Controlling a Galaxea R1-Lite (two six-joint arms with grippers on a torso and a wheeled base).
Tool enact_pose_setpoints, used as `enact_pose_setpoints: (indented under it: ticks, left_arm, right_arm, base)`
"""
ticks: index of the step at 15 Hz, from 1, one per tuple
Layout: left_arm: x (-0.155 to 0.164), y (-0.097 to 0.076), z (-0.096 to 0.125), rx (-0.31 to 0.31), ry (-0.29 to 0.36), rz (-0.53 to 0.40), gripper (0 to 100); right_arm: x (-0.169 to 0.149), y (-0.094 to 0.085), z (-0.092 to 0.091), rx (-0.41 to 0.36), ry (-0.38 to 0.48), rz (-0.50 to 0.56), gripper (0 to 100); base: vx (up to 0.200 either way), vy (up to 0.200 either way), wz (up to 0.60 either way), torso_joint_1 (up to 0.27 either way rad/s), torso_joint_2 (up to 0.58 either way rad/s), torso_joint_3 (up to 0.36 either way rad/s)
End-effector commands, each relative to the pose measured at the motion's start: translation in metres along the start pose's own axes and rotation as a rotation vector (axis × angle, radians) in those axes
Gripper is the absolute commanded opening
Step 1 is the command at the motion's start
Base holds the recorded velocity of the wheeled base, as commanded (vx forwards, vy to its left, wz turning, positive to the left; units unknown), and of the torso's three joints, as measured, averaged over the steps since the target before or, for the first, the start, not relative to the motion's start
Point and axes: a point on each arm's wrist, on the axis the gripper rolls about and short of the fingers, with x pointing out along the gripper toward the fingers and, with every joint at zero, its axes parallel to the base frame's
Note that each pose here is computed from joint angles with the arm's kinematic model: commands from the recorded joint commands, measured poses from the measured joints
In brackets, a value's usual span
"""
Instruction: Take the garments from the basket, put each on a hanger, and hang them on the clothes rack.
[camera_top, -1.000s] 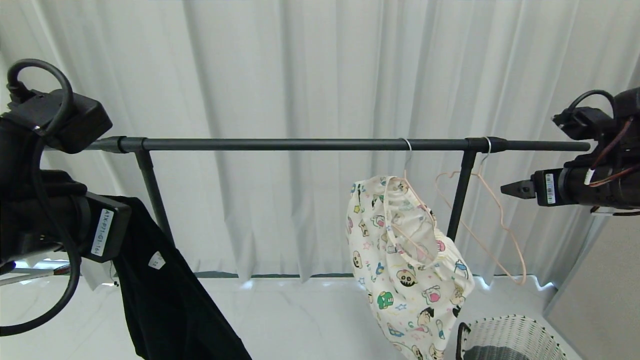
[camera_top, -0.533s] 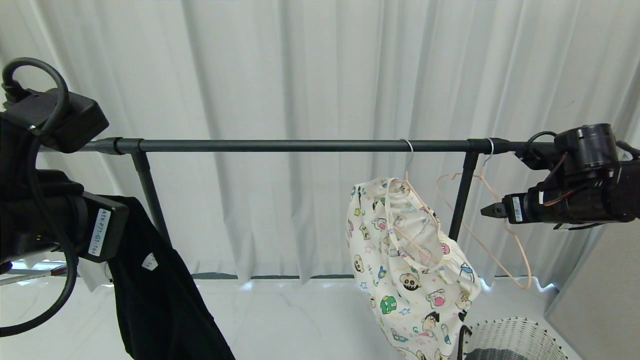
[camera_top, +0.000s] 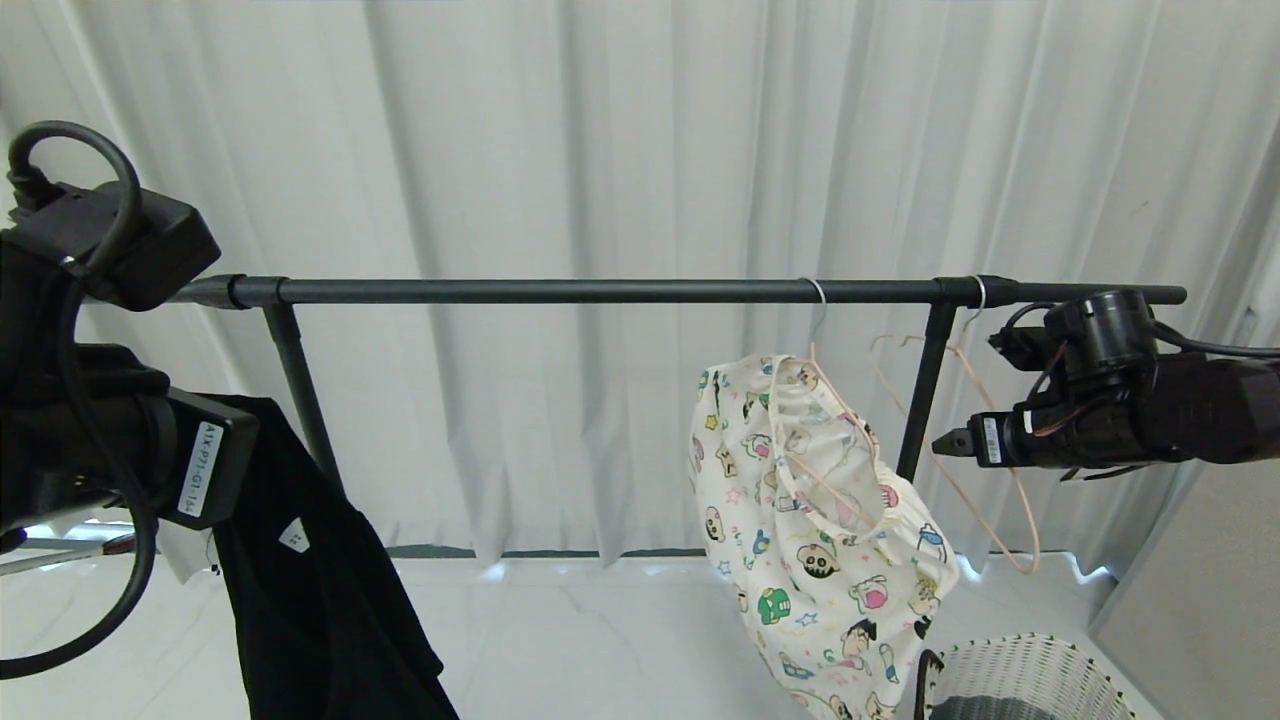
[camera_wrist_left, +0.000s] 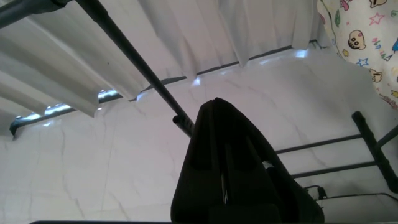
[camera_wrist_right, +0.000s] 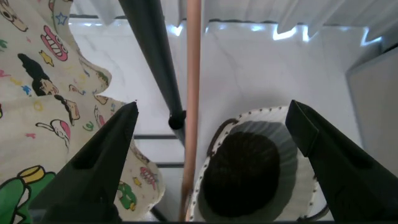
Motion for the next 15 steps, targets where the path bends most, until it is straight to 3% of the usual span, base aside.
enact_pose_setpoints:
  ticks: [1,9,13,15]
  left_arm:
    - [0.001,0.0,0.0,0.001,0.003,0.0,0]
    - [0.0,0.0,-0.001,0.001,0.002,0.0,0]
    - [-0.002,0.001,-0.003,-0.003,0.0,0.002,0]
    - [-0.005,0.001,-0.005,-0.003,-0.005,0.002,0]
  right_arm:
    - [0.001,0.0,0.0,0.003,0.003,0.0,0]
    - [-0.016,0.0,0.007,0.017,-0.044,0.007,0]
    - [-0.049,0.0,0.016,0.022,-0.123,0.017,0]
    - [-0.073,-0.002,0.007,0.017,-0.129,0.02,0]
  base:
    - [0.0,0.0,0.0,0.0,0.0,0.0]
    - [0.0,0.0,0.0,0.0,0.0,0.0]
    - [0.0,0.0,0.0,0.0,0.0,0.0]
    - [0.0,0.0,0.0,0.0,0.0,0.0]
